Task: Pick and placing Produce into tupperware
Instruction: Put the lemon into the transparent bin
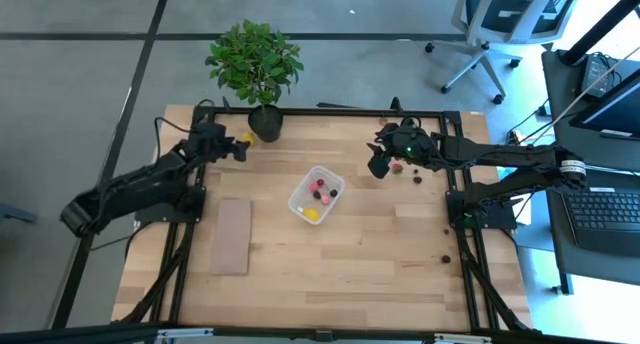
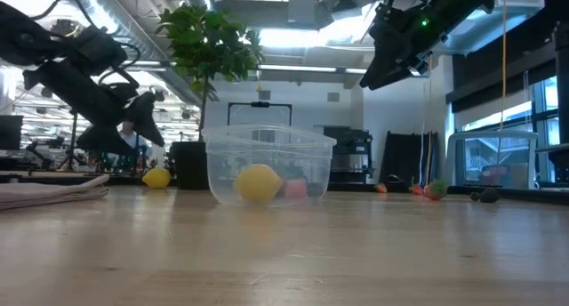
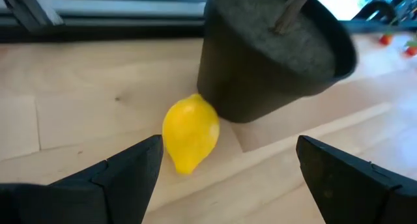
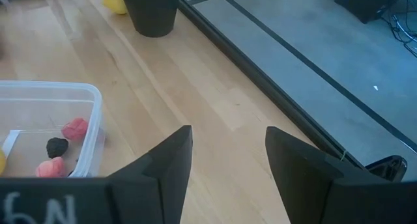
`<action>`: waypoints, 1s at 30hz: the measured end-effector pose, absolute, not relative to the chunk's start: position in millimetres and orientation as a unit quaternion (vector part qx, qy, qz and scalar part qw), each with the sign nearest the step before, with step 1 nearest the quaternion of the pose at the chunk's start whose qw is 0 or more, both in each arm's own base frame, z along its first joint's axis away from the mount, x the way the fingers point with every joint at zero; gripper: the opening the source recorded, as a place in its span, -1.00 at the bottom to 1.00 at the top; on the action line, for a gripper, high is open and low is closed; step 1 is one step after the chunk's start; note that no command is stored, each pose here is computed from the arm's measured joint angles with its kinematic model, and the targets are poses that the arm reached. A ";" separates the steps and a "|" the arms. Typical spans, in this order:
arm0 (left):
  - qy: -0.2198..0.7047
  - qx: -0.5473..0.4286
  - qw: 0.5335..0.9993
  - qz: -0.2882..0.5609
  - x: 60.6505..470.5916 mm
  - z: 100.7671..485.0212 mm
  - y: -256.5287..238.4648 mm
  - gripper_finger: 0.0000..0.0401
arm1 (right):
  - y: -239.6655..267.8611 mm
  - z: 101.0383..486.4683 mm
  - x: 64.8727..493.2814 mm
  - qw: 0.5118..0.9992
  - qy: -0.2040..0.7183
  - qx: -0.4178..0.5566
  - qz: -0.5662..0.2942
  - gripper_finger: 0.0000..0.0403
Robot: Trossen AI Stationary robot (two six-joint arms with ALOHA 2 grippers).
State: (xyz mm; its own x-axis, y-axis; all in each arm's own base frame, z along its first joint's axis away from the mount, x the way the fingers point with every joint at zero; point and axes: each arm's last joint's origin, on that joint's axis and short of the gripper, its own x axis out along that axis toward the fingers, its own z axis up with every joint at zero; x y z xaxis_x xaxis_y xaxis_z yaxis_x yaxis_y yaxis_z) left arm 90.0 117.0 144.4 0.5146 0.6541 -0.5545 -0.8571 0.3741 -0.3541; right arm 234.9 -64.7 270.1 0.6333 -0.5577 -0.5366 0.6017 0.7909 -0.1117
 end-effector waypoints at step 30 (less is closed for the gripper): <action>0.207 -0.304 0.807 0.462 100.6 124.3 130.7 0.72 | -64.7 270.2 235.0 0.903 0.283 0.039 -0.321 -0.02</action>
